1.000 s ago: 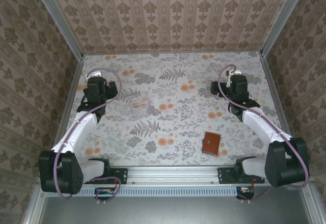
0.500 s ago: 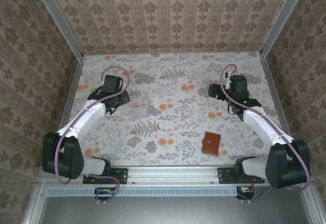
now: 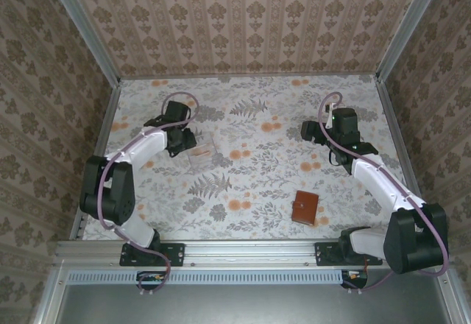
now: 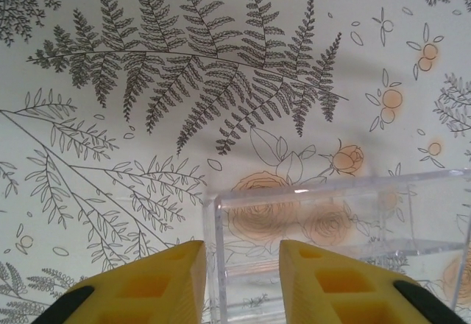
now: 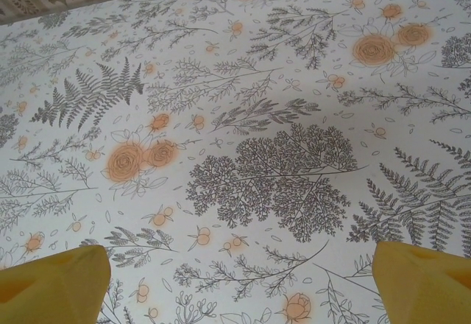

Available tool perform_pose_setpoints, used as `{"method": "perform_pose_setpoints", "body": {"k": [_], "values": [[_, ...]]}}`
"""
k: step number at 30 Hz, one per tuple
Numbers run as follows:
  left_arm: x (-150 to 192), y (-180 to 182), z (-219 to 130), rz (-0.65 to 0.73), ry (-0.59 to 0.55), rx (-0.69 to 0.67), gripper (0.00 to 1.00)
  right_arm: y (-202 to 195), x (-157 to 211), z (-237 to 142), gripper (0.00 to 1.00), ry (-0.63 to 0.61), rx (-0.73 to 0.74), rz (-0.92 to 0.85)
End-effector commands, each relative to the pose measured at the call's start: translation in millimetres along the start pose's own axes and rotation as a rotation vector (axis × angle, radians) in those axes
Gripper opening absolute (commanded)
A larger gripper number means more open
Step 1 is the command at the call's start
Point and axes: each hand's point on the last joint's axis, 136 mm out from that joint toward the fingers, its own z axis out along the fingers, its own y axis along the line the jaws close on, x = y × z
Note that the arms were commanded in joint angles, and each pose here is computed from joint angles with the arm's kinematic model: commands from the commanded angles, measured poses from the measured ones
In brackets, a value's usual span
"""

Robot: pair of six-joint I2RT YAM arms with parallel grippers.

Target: Take the credit cards out of the card holder

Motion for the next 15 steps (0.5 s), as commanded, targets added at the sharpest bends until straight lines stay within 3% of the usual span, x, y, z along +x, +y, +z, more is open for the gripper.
{"method": "perform_pose_setpoints", "body": {"k": [1,15], "values": [[-1.4,-1.7,2.0,0.002,0.021,-0.016,0.31,7.8,-12.4,-8.7,0.93,-0.022,-0.023,0.005],[-7.4,-7.5,10.4,0.068,0.05,-0.04,0.14,6.7,-12.4,-8.3,0.93,-0.017,-0.014,-0.009]]}}
